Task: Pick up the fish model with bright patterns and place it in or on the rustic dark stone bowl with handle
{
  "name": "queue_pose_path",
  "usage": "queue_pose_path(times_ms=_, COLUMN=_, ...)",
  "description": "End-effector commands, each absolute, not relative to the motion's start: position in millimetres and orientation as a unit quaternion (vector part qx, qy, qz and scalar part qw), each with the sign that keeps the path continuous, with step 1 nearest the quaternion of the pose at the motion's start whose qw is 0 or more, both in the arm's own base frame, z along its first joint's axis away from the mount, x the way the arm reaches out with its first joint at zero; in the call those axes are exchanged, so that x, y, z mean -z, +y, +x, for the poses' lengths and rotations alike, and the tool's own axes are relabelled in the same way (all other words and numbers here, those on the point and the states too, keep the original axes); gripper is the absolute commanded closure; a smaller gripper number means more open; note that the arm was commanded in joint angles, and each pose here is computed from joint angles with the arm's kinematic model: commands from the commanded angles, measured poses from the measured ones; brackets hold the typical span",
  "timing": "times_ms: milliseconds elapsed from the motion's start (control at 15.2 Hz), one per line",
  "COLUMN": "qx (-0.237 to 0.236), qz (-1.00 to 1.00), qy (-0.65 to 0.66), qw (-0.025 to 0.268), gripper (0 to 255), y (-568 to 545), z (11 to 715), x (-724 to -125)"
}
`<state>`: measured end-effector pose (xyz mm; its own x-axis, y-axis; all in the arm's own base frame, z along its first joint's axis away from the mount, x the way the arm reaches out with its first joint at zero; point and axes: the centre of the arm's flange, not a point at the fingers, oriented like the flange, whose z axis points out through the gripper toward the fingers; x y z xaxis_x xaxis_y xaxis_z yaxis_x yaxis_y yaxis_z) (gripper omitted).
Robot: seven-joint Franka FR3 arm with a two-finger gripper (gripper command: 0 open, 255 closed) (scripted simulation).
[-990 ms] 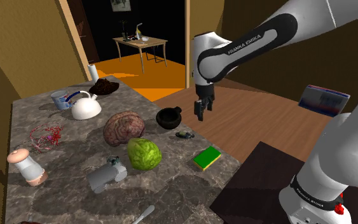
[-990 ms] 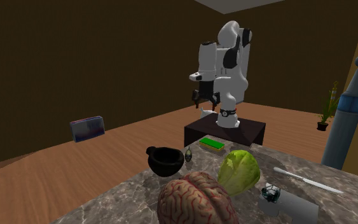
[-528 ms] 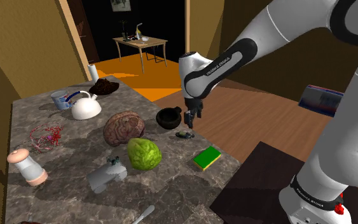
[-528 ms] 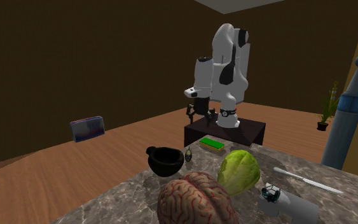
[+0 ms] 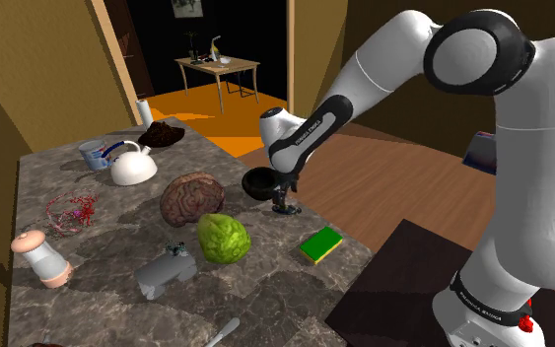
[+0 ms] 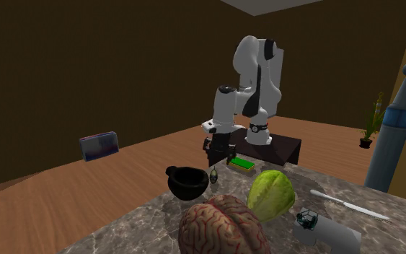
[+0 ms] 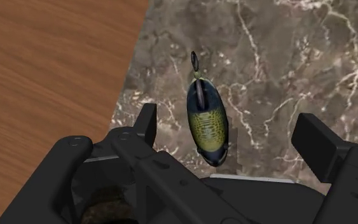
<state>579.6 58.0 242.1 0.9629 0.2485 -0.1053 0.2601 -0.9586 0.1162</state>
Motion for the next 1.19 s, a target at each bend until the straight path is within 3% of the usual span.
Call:
queue_pose_path(times_ms=0, qx=0.045, qz=0.987, qy=0.133, qw=0.072, gripper=0, y=59, z=596, x=-219)
queue_pose_path(times_ms=594, qx=0.046, qz=0.987, qy=0.135, qw=0.074, gripper=0, y=53, z=600, x=-171)
queue_pose_path(times_ms=1056, qx=0.046, qz=0.987, qy=0.135, qw=0.074, gripper=0, y=53, z=600, x=-171)
queue_pose_path(times_ms=1122, qx=0.046, qz=0.987, qy=0.135, qw=0.074, gripper=255, y=53, z=600, x=-171)
